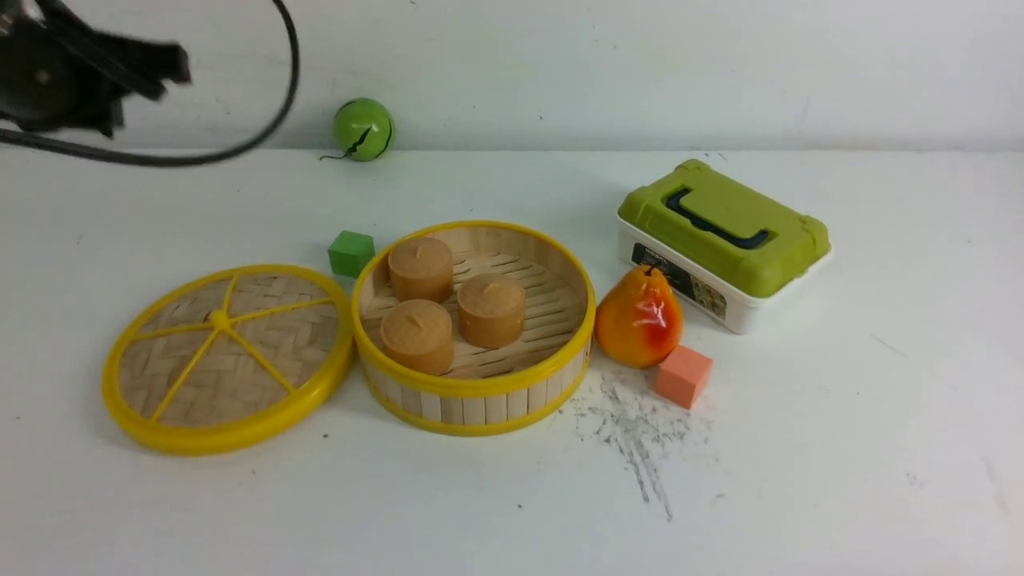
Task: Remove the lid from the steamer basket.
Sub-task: Use the left arm to place the steamer lid on the table
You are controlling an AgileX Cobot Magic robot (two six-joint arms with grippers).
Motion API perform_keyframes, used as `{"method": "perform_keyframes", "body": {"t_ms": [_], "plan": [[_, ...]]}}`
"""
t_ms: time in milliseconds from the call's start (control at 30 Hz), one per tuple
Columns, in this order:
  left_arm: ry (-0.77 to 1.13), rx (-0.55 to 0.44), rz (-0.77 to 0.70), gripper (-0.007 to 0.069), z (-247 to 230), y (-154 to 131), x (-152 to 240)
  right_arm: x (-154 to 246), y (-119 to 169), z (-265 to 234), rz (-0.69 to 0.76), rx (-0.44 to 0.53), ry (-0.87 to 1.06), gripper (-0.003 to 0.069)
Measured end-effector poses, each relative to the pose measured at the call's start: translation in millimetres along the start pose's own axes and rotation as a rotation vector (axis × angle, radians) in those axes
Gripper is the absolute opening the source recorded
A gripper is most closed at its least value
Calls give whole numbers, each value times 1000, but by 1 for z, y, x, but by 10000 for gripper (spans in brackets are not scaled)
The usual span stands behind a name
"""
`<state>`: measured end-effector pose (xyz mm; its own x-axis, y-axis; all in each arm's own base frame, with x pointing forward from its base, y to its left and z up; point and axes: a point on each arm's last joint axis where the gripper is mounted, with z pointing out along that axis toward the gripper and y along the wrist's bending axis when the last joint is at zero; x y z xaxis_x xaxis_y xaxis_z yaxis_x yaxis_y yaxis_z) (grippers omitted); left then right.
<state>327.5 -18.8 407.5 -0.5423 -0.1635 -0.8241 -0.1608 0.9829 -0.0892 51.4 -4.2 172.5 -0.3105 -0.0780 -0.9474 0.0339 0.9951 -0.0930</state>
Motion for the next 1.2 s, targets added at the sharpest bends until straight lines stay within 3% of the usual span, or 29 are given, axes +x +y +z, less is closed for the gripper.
{"method": "perform_keyframes", "body": {"t_ms": [200, 233, 400, 500, 567, 833, 1200], "plan": [[-54, 93, -69, -13, -48, 3, 8, 0, 0, 0, 0, 0, 0, 240], [-107, 146, -98, -13, -65, 5, 17, 0, 0, 0, 0, 0, 0, 240], [-196, 218, -142, -13, -76, 10, 48, 0, 0, 0, 0, 0, 0, 240], [-139, 231, -186, -13, -50, 10, 78, 0, 0, 0, 0, 0, 0, 240], [20, 201, -219, -13, -9, 7, 104, 0, 0, 0, 0, 0, 0, 240], [352, 154, -256, -13, 93, -8, 147, 0, 0, 0, 0, 0, 0, 240], [449, 218, -231, -13, 156, -24, 164, 0, 0, 0, 0, 0, 0, 240]]}}
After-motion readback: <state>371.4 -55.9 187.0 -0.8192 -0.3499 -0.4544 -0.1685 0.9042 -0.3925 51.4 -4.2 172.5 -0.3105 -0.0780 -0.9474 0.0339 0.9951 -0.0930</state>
